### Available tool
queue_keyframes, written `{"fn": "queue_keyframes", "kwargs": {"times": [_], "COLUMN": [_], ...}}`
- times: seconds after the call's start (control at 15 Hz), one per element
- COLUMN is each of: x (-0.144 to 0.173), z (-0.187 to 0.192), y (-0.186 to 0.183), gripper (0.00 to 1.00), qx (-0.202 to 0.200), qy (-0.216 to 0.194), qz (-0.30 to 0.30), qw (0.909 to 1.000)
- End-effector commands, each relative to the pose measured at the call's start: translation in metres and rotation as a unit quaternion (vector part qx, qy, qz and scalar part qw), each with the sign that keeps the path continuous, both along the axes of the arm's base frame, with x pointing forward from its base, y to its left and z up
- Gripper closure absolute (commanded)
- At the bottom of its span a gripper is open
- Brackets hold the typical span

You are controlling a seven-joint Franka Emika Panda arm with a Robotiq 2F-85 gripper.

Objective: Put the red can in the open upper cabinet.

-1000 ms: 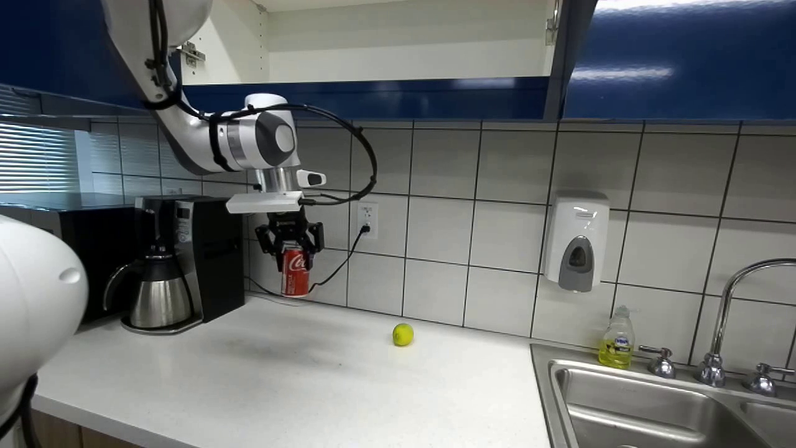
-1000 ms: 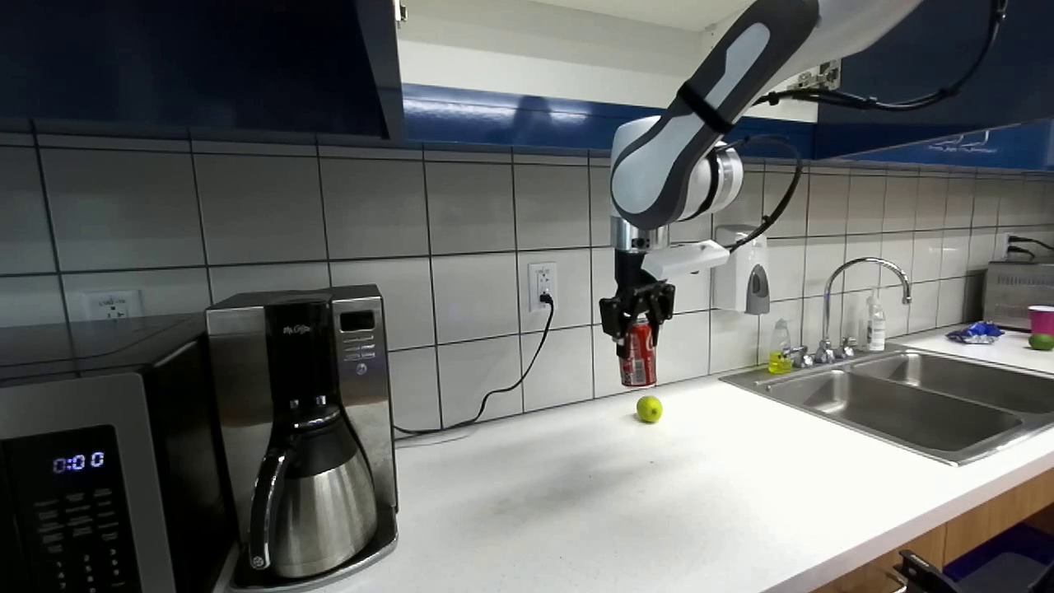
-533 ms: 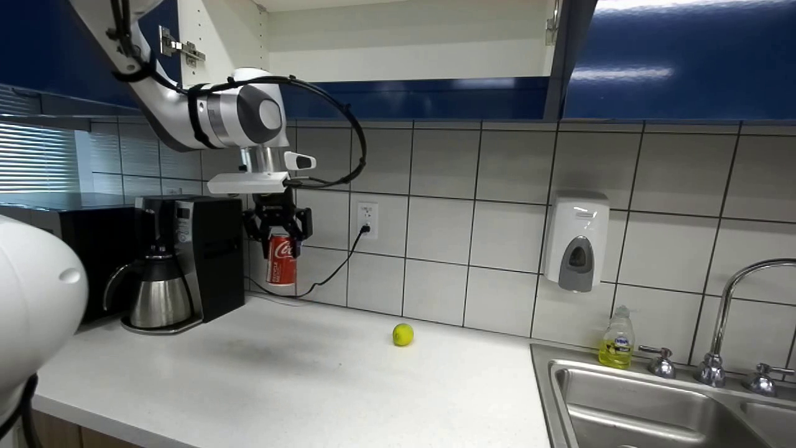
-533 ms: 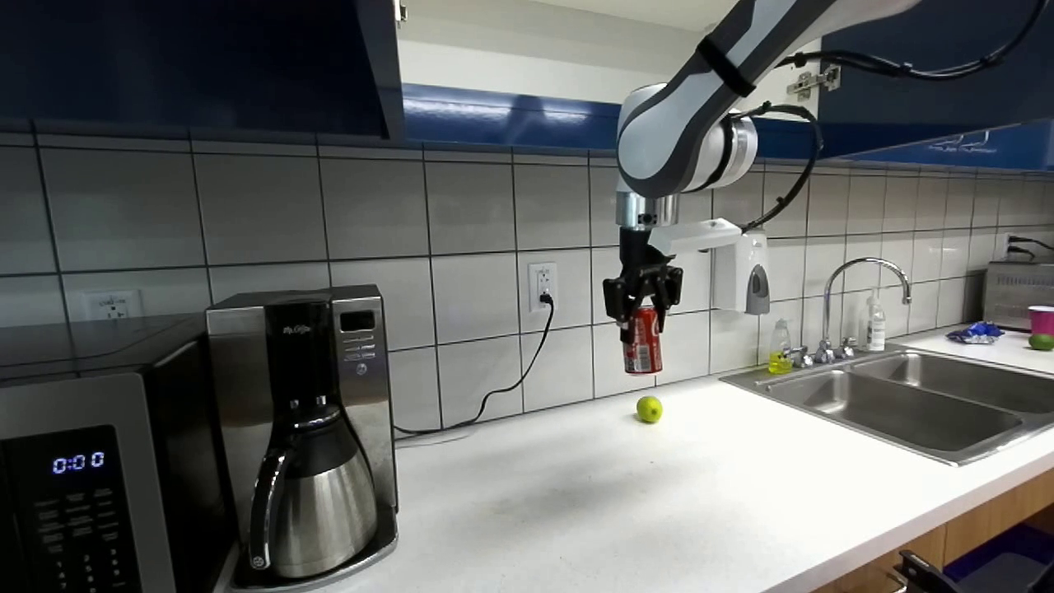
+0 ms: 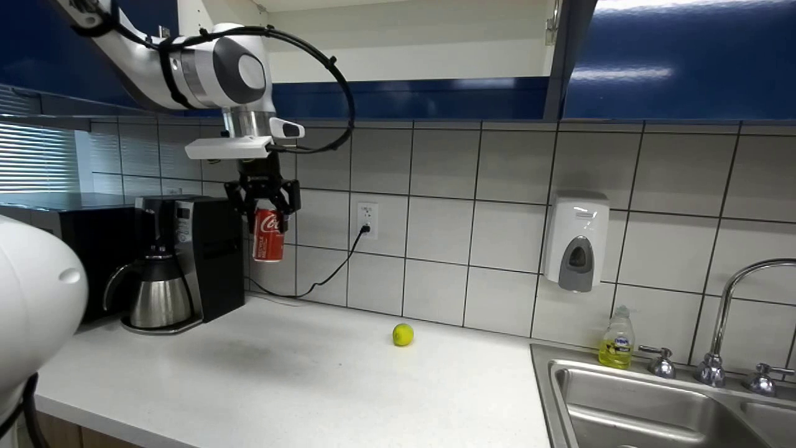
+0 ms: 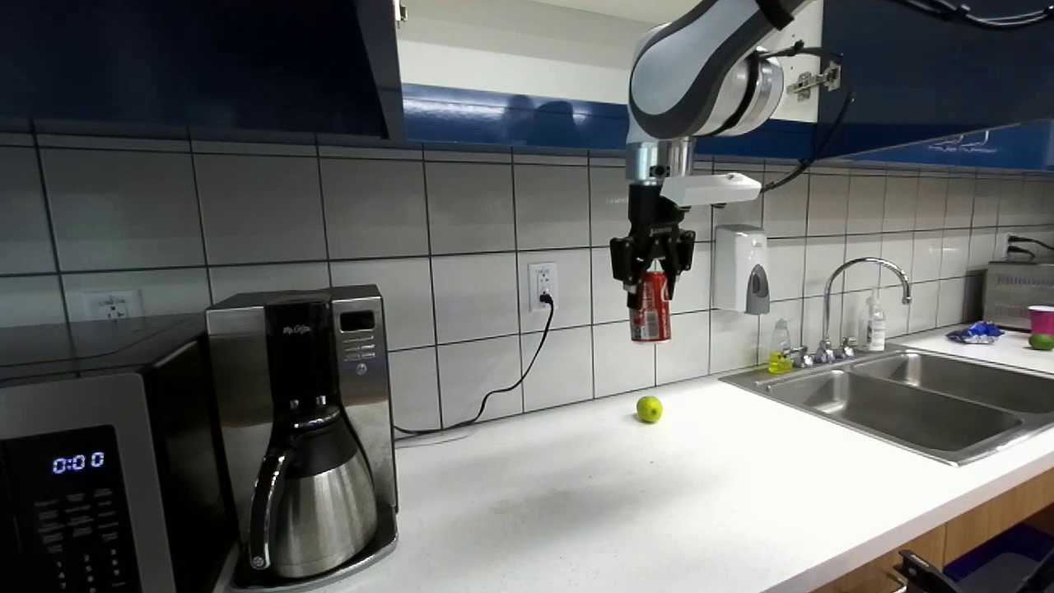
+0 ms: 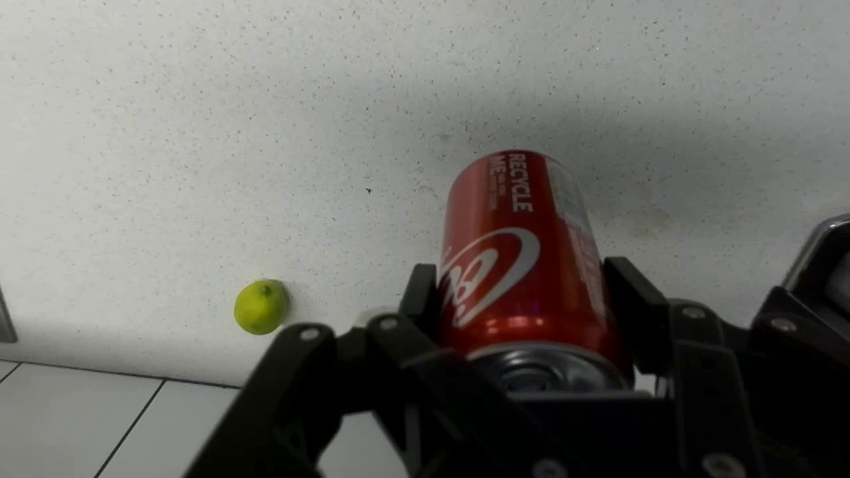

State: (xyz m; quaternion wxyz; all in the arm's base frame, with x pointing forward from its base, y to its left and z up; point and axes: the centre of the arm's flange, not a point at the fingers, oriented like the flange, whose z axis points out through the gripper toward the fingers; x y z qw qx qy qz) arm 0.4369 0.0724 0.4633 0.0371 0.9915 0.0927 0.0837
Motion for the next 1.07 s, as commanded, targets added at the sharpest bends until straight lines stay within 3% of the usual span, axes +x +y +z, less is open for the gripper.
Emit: {"fn": "queue_keyframes", "kwargs": {"times": [0.0, 1.0], "x": [-0.019, -0.029], "z": [0.044, 0.148], "y": [0.004, 0.029], "gripper": [0.6, 0.6], "qx": [0.002, 0.007], "qy": [-0.014, -0.074], "qz": [0.001, 0.012], "qw": [0.9999, 0.9971]}}
